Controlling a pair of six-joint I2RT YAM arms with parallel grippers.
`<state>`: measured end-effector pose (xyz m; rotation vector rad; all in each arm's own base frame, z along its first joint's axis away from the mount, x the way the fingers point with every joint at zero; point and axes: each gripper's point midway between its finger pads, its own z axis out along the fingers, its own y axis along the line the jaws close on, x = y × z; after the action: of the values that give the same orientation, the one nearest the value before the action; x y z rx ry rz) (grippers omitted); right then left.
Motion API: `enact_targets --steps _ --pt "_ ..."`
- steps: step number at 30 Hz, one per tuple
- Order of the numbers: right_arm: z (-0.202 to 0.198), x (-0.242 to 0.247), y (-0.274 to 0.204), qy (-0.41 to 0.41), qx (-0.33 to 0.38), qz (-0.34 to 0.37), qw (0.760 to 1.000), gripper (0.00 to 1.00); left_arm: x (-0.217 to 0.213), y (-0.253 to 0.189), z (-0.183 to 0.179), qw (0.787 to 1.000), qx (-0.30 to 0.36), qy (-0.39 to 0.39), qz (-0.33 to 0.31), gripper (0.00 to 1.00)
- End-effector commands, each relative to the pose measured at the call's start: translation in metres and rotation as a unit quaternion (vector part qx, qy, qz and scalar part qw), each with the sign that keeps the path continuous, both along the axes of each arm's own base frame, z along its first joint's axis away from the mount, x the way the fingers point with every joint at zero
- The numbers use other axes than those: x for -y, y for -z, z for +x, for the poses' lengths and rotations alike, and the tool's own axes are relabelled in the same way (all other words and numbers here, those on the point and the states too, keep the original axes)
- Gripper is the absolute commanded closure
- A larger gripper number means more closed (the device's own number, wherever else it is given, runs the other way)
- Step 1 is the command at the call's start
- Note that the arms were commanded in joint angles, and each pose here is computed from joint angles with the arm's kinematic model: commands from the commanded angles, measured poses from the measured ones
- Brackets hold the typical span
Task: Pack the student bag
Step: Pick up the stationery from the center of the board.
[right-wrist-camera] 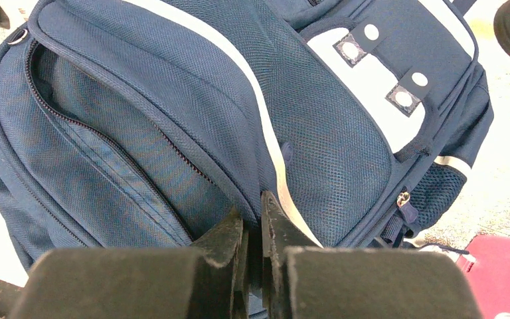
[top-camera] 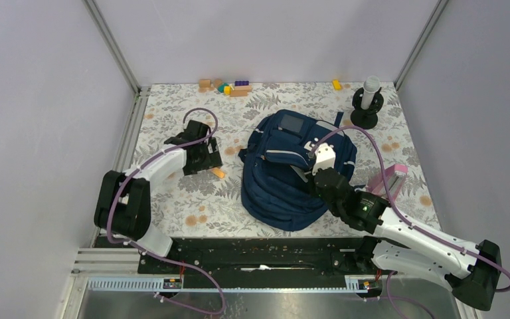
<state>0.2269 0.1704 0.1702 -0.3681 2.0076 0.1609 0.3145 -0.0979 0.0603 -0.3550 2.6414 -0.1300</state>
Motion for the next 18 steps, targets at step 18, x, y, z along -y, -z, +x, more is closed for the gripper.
enact_targets --steps 18 --pt "0.003 -0.006 -0.018 -0.002 0.033 0.044 0.999 1.0 0.011 0.023 0.036 0.999 -0.032 0.031 0.013 0.24"
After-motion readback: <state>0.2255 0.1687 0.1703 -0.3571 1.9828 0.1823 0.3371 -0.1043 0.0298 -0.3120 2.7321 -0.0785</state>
